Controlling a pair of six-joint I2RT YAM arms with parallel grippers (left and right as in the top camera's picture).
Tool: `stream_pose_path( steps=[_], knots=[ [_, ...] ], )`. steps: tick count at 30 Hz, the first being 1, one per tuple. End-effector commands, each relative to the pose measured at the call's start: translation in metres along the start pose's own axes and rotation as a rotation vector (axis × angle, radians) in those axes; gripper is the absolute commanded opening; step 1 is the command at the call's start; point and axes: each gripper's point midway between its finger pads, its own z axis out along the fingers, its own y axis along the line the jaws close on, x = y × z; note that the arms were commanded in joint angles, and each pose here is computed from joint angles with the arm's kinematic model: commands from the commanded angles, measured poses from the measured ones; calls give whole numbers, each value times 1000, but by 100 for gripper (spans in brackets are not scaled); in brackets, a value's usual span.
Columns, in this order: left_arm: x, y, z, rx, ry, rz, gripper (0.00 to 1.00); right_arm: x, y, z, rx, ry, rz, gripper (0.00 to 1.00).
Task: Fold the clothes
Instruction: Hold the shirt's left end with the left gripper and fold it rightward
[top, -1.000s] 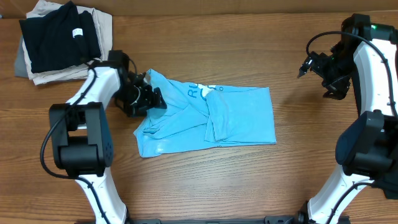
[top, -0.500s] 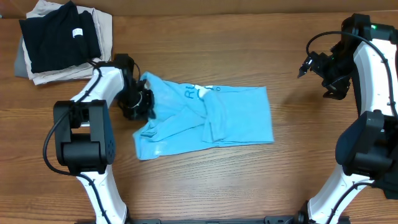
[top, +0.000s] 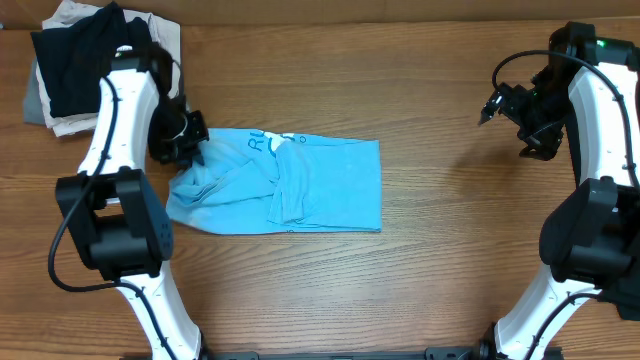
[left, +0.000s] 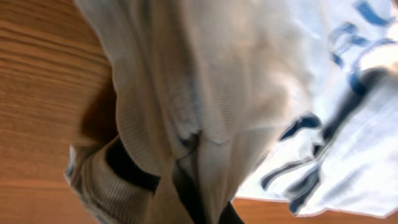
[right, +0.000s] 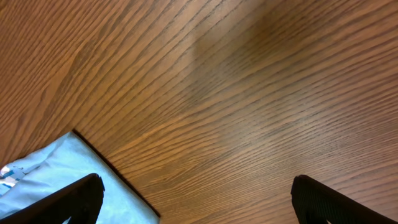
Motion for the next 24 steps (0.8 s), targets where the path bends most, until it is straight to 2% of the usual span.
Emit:
stream_pose_path(
  steps=[1, 15, 19, 24],
  knots=[
    [8, -41, -18, 43, -27, 67, 4, -2, 4, -14, -15, -42, -8, 100],
    [74, -191, 1, 77, -73, 422, 4, -2, 4, -14, -15, -42, -8, 100],
    [83, -223, 5, 108, -123, 471, 4, -2, 4, -14, -15, -42, -8, 100],
    [87, -243, 6, 144, -149, 468, 4, -2, 4, -14, -15, -42, -8, 100]
  ],
)
